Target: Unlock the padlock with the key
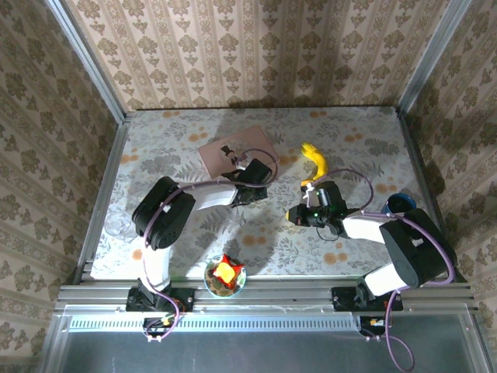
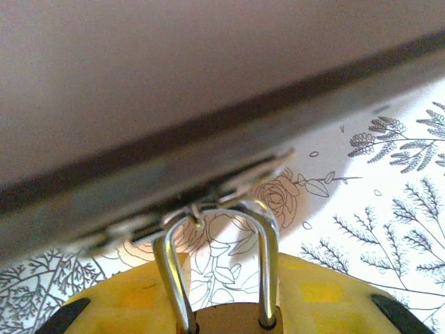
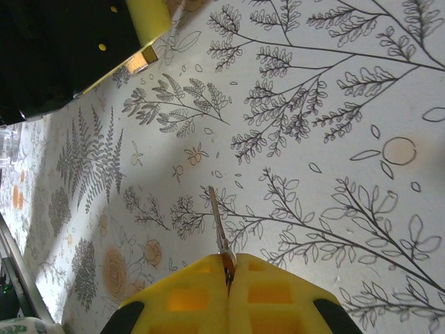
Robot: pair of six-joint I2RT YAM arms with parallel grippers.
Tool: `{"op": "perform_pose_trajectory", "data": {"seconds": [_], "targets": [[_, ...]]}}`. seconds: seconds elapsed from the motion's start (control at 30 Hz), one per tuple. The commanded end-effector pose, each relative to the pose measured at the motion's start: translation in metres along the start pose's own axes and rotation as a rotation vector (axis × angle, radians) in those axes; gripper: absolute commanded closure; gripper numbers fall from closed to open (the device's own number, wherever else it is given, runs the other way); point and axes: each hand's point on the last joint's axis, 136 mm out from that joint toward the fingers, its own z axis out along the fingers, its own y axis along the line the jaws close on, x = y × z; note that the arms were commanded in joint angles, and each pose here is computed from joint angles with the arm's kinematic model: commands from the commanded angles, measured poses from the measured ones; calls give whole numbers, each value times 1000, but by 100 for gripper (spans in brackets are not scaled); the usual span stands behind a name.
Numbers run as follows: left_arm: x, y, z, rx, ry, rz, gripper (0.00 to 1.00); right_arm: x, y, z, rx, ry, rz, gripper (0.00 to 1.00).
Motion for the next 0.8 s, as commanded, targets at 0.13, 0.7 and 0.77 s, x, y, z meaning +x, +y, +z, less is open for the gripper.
{"op": "perform_pose_trajectory", "data": {"seconds": [0.13, 0.7, 0.77], "targets": [[-1, -11, -11, 82, 18, -83, 100, 4, -2, 10, 12, -29, -41, 100], [-4, -10, -11, 107, 31, -124, 100, -3, 0, 24, -2, -101, -62, 100], [-4, -11, -11, 110, 32, -126, 100, -4, 1, 27, -14, -110, -62, 100]]}}
